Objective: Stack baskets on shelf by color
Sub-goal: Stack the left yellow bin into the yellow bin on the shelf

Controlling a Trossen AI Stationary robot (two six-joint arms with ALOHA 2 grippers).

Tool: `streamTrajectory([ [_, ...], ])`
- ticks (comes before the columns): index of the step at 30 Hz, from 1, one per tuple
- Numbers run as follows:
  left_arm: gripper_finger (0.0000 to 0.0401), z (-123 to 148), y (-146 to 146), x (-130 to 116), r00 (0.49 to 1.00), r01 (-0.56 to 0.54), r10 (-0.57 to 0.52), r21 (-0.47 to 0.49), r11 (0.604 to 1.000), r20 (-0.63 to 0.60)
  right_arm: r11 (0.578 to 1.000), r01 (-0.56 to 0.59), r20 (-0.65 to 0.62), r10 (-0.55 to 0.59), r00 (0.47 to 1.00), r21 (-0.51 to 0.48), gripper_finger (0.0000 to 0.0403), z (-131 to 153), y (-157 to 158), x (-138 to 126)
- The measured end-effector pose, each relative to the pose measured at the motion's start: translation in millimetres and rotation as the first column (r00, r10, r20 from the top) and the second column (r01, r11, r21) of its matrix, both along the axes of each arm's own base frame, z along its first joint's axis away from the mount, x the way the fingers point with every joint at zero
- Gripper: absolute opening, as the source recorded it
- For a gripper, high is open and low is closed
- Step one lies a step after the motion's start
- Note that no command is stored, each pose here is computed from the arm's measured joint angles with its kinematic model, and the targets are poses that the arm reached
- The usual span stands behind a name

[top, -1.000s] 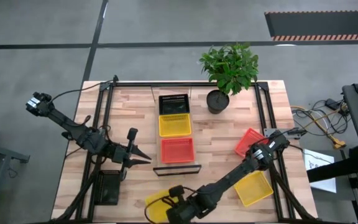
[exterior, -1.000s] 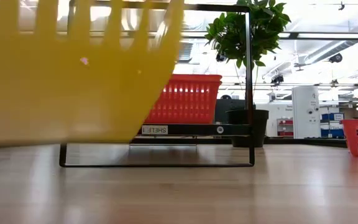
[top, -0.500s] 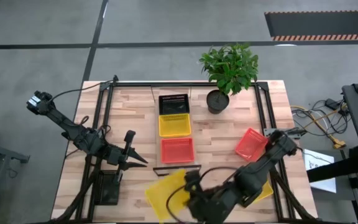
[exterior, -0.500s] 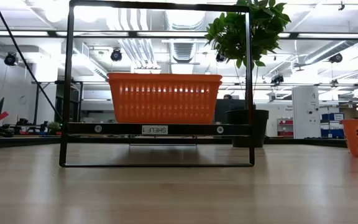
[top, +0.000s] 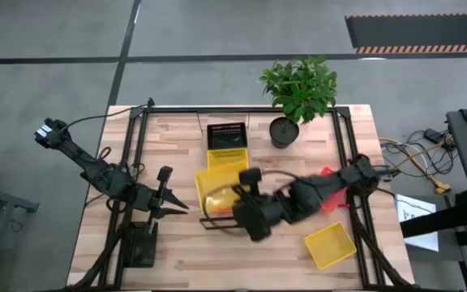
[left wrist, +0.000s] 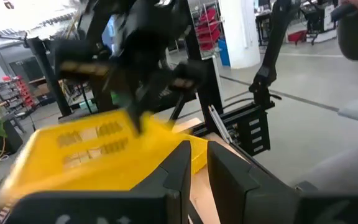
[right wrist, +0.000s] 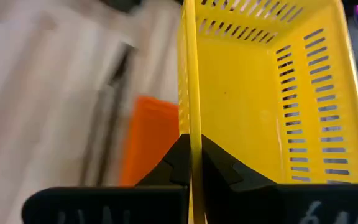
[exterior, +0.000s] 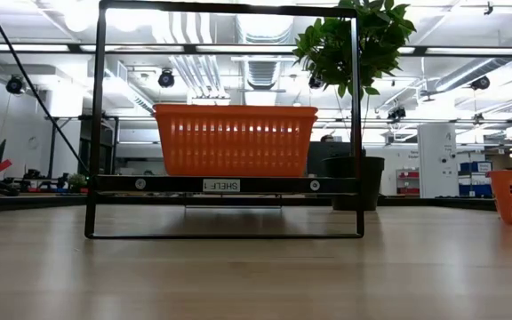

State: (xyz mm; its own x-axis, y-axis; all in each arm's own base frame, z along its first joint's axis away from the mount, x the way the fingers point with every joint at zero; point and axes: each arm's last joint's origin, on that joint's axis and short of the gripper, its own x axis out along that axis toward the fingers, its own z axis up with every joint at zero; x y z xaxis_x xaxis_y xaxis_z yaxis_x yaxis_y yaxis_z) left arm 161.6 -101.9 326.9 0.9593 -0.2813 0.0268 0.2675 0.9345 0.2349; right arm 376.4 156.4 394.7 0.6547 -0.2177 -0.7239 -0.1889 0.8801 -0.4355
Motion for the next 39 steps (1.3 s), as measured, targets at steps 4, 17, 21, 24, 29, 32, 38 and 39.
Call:
streamTrajectory([
  [4,0.0037,1,3,-5,1.0,-0.001,0.001,-0.005,1.0,0.014,0.997,0.07,-0.052,-0.069,0.996,0.014,0.0009,-6,-37,14],
  [17,0.0037,2,15,-21,0.997,-0.009,0.008,0.014,1.0,0.076,0.981,0.076,-0.183,-0.043,0.982,0.178,0.0008,-64,-113,50],
  [21,0.0037,1,15,-21,0.996,-0.012,0.008,0.044,0.999,0.083,0.985,0.046,-0.147,-0.021,0.989,0.169,0.0008,-79,-117,52],
  [24,0.0037,0,14,-20,0.997,-0.013,0.008,0.06,0.998,0.08,0.983,0.043,-0.083,-0.028,0.996,0.179,0.0008,-79,-122,45],
  [29,0.0037,-1,13,-19,0.997,-0.012,0.007,0.064,0.998,0.075,0.98,0.057,-0.03,-0.053,0.998,0.189,0.0008,-95,-131,29],
  [32,0.0037,-1,13,-19,0.997,-0.012,0.008,0.063,0.998,0.076,0.979,0.07,0.003,-0.072,0.997,0.193,0.0008,-104,-139,24],
  [38,0.0037,-1,13,-19,0.997,-0.012,0.008,0.061,0.998,0.079,0.977,0.108,-0.028,-0.105,0.994,0.185,0.0008,-119,-154,19],
  [39,0.0037,-1,13,-19,0.997,-0.012,0.007,0.062,0.998,0.079,0.977,0.109,-0.033,-0.105,0.994,0.182,0.0008,-121,-155,18],
])
